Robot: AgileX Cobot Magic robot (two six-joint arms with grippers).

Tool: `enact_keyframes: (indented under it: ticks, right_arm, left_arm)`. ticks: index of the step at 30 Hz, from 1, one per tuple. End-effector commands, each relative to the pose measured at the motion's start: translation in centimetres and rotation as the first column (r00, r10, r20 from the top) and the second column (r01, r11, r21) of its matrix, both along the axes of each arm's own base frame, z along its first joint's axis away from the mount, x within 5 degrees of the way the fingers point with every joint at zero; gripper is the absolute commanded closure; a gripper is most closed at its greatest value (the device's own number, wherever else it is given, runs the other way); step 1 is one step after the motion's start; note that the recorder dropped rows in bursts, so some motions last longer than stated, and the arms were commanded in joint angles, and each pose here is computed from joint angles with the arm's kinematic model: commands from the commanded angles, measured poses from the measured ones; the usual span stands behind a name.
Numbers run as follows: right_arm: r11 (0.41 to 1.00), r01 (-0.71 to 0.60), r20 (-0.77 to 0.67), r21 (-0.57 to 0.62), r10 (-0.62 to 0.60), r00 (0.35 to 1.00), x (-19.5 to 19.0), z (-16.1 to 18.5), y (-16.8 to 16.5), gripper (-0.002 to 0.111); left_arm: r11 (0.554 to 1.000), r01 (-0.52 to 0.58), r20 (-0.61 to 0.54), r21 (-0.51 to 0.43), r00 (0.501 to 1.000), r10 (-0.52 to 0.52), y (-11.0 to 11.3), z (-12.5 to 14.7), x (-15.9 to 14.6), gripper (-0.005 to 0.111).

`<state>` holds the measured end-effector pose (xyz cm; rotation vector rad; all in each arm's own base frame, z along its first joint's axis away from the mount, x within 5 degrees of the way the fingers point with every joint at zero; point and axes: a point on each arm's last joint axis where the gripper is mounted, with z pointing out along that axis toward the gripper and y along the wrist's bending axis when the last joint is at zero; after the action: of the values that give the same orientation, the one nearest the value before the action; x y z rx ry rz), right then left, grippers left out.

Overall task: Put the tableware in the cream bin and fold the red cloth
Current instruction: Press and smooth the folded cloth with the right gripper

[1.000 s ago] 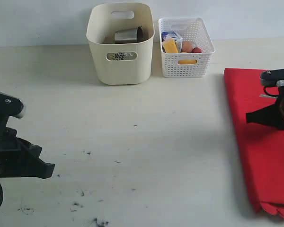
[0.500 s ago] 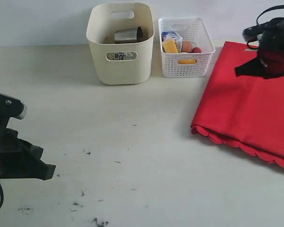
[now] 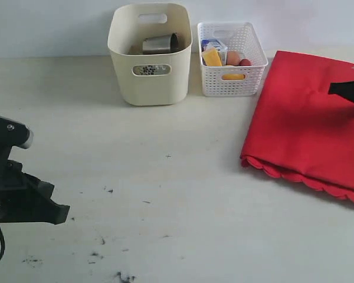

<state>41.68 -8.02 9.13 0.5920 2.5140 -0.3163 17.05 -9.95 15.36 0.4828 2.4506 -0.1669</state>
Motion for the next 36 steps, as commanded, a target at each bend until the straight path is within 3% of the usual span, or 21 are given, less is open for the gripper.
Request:
enact_keyframes:
  ticks: [1, 7, 14, 18, 27, 31, 36]
  right_arm:
    - [0.997, -0.057, 0.078, 0.057, 0.053, 0.996, 2.3, -1.4, 0.7, 0.108]
    - [0.961, -0.266, 0.083, -0.077, 0.272, 0.959, 5.1, 0.4, 3.4, 0.108]
    - [0.982, -0.063, 0.049, -0.177, 0.073, 0.996, 4.0, 6.3, 1.0, 0.108]
    - [0.979, -0.056, -0.061, -0.194, 0.045, 0.997, 1.8, 7.4, -0.2, 0.108]
    - [0.981, -0.174, -0.110, 0.088, 0.183, 0.977, -3.7, 3.3, 2.7, 0.108]
    - [0.962, -0.255, -0.105, 0.100, 0.265, 0.958, -5.3, 1.3, 3.2, 0.108]
    - [0.962, -0.265, -0.097, 0.073, 0.271, 0.958, -4.7, -0.4, 1.0, 0.108]
  left_arm:
    - [1.000, -0.014, -0.010, -0.005, 1.000, 0.014, 0.1, -0.1, -0.1, 0.107]
    - [1.000, -0.014, -0.010, -0.005, 1.000, 0.014, 0.1, -0.1, -0.1, 0.107]
    - [1.000, -0.016, -0.009, 0.001, 1.000, 0.016, 0.1, -0.2, 0.0, 0.107]
    - [1.000, -0.016, -0.009, 0.001, 1.000, 0.016, 0.1, -0.2, 0.0, 0.107]
    - [1.000, -0.014, -0.009, 0.002, 1.000, 0.014, 0.1, -0.2, 0.0, 0.107]
    - [1.000, -0.010, -0.010, -0.003, 1.000, 0.010, 0.1, -0.1, -0.1, 0.107]
    - [1.000, -0.011, -0.010, -0.005, 1.000, 0.011, 0.1, -0.1, -0.1, 0.107]
